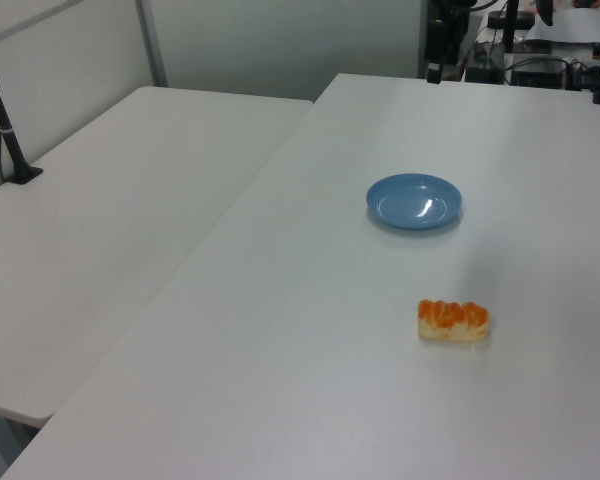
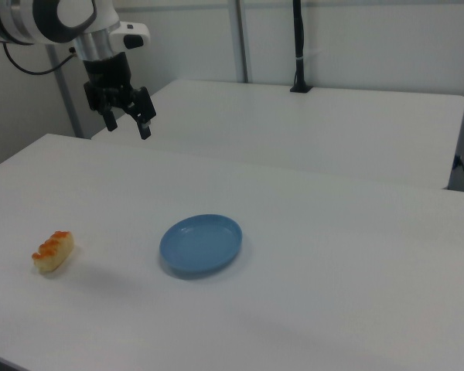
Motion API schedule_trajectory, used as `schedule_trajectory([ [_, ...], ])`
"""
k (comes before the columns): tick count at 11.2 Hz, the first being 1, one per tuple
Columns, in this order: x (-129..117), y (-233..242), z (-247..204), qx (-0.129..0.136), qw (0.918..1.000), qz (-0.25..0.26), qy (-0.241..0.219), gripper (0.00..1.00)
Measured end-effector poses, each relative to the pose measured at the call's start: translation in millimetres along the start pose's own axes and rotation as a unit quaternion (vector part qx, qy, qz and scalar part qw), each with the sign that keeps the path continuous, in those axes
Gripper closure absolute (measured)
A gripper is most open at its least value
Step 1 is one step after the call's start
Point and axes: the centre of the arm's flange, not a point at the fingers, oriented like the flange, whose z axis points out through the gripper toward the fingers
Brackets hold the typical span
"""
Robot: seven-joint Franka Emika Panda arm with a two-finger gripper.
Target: Put the bread on a plate
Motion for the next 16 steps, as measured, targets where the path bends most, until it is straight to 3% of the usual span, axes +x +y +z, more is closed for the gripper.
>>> schedule_trajectory([
  [10, -6.6, -23.9, 22.3, 0.005, 0.9995, -0.020, -0.025, 0.00],
  [13, -28.0, -75.1, 59.3, 0.031, 0.9967, -0.056, -0.050, 0.00],
  [16, -60.4, -121.8, 88.1, 0.033, 0.9933, -0.096, -0.055, 0.00],
])
